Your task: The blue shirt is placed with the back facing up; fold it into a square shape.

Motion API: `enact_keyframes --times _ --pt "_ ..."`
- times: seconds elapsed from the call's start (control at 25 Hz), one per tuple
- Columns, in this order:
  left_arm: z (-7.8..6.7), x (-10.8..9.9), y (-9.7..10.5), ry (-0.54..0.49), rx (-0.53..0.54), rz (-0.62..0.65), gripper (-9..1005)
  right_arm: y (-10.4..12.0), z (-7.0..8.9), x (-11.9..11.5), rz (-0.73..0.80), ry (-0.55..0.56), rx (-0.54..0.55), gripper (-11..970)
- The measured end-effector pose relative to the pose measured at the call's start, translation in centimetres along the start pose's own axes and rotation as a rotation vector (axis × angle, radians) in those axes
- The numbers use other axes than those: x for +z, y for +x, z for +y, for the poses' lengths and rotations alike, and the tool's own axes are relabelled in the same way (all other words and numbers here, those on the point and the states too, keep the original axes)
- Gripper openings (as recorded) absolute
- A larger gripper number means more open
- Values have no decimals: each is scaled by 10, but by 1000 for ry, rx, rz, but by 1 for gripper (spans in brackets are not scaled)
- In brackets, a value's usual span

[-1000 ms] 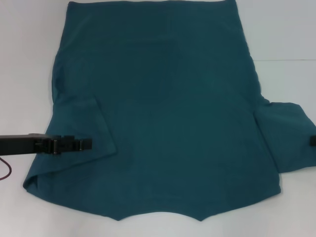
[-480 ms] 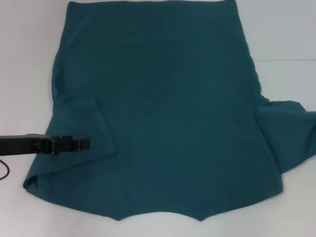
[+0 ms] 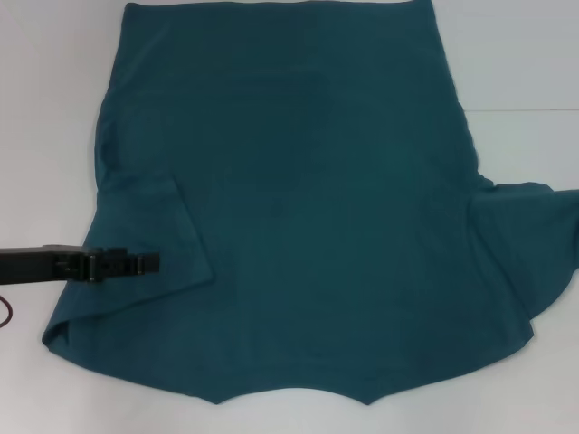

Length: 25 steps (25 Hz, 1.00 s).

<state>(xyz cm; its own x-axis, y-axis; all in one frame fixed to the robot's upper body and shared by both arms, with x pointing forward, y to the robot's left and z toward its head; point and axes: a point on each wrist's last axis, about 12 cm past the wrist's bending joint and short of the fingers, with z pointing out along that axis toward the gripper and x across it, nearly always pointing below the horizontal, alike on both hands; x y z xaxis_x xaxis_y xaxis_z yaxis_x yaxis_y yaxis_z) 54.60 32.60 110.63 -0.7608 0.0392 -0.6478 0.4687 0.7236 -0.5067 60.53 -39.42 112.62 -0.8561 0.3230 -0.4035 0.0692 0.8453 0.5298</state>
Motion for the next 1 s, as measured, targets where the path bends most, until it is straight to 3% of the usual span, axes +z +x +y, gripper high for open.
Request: enact_keyframes --times 0.44,1.0 --pt "0 1 -3 -3 6 -5 726 -12 15 3 -23 -21 -7 15" --pt "-1 2 -2 -1 2 -7 727 4 62 36 99 -133 -66 15"
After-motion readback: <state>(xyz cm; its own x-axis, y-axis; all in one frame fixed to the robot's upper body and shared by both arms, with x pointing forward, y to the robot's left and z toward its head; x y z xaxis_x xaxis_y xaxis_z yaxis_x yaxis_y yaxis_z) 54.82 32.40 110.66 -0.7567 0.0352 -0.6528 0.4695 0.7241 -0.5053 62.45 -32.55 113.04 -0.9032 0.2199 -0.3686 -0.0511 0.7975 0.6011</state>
